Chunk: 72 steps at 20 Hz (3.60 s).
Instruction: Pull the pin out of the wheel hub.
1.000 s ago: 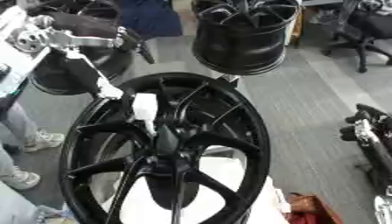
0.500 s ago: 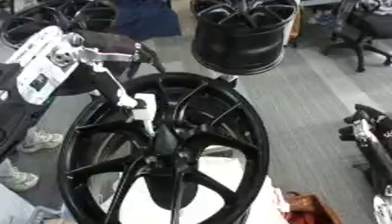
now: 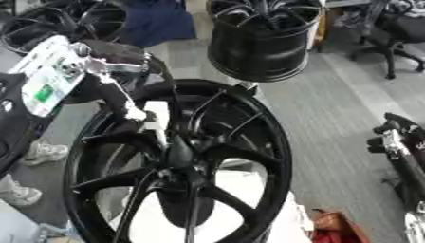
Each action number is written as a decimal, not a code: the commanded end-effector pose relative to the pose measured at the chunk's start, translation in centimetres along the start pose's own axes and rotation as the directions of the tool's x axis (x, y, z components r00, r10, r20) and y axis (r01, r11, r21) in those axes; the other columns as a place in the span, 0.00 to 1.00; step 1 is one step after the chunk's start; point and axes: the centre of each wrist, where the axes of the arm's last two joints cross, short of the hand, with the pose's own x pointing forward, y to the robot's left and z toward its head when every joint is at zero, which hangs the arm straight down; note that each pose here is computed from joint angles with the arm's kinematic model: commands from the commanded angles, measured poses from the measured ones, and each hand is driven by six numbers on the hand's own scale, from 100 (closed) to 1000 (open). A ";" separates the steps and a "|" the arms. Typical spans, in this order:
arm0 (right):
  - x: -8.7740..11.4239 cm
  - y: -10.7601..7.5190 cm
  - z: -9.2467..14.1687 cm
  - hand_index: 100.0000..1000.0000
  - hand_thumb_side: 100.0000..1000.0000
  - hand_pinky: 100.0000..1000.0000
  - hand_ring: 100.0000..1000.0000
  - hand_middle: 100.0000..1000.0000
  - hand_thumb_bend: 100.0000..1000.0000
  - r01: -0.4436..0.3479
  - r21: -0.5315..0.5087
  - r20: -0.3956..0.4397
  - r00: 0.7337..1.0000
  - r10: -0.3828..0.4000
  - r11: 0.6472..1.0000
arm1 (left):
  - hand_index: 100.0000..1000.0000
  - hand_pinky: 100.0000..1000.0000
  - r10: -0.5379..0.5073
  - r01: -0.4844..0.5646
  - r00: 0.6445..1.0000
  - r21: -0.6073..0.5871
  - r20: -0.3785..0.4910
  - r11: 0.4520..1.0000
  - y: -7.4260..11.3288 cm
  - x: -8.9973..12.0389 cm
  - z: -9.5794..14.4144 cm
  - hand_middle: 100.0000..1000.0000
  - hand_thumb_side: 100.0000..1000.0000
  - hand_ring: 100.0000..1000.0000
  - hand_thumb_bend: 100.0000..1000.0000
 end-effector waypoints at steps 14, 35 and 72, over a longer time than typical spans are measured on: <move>0.5 -0.2 -0.4 0.78 0.50 0.53 0.52 0.54 0.00 -0.007 0.006 0.021 1.000 0.006 1.000 | 0.56 0.45 0.014 0.020 0.975 -0.151 0.222 0.988 -1.1 -0.3 0.4 0.38 0.23 0.26 0.00; 0.1 -0.7 -0.2 0.78 0.50 0.53 0.52 0.54 0.00 -0.018 -0.023 0.007 1.000 0.018 1.000 | 0.58 0.45 0.374 -0.296 0.898 0.311 -0.232 0.903 -0.2 -7.3 21.5 0.42 0.12 0.29 0.00; 0.5 -0.2 -0.4 0.78 0.50 0.53 0.52 0.54 0.00 0.020 -0.047 0.017 1.000 -0.019 0.999 | 0.71 0.51 0.867 -0.567 0.339 0.815 0.365 -0.122 -18.7 5.4 11.0 0.57 0.70 0.48 0.00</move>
